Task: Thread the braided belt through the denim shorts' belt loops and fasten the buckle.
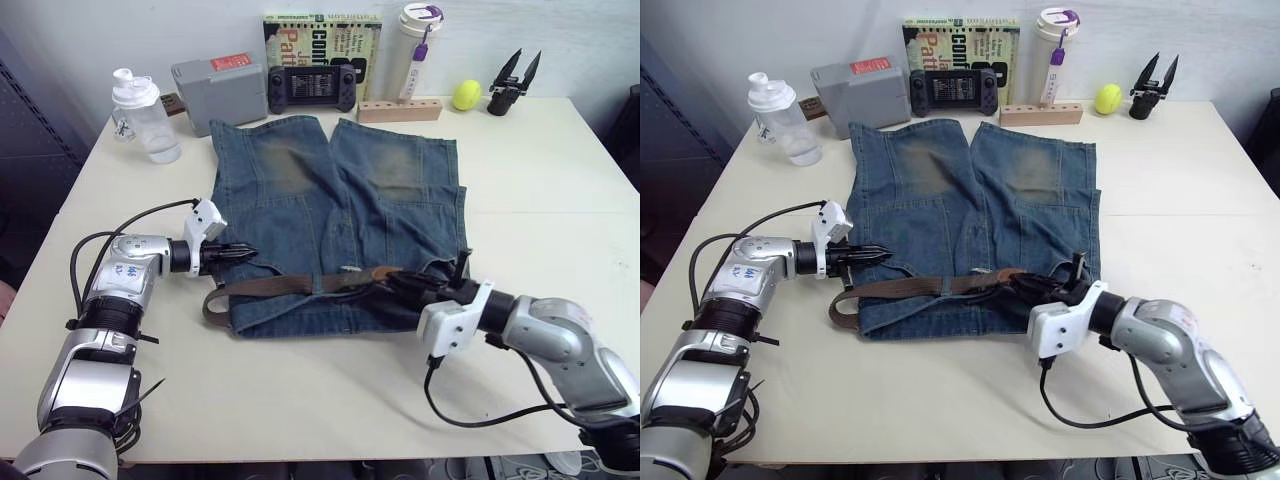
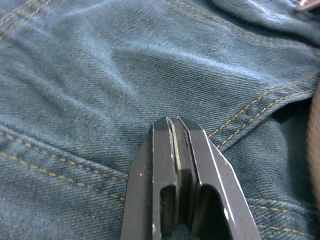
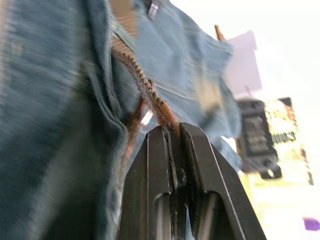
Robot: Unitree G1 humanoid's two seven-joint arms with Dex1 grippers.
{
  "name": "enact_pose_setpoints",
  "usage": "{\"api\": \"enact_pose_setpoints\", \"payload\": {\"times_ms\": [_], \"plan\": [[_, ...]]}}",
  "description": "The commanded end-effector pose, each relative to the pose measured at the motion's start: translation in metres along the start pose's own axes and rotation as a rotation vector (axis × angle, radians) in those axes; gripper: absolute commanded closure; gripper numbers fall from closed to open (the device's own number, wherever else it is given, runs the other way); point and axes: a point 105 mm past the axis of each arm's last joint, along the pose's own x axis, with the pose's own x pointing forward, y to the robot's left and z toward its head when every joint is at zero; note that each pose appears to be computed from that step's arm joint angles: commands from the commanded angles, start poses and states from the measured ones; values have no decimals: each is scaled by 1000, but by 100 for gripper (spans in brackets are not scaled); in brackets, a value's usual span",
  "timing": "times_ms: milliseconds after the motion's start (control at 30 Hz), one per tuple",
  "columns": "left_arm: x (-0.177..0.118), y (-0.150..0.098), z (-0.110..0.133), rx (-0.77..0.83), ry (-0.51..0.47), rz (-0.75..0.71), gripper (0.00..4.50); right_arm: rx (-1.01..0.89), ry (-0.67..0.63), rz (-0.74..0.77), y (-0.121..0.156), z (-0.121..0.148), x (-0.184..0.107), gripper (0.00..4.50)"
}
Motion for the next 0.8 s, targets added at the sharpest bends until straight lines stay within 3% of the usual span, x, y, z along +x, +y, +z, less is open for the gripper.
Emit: {"api": "enact_pose_setpoints", "payload": {"times_ms": [33,267,533,633,800], "plan": [[4,-13,-36,-53,100,-53,448,-42,56,-62,-28,-10,-19,450],[7,-19,-37,-13,103,-76,448,-24,102,-47,-40,-28,-35,450],[9,-17,-32,66,76,-51,448,120,9,-69,-60,-11,-31,450],[8,-13,-18,119,32,-19,448,196,-81,-22,-55,13,-18,450],[-1,-21,40,171,-176,-27,448,227,-148,28,-49,36,7,450]]}}
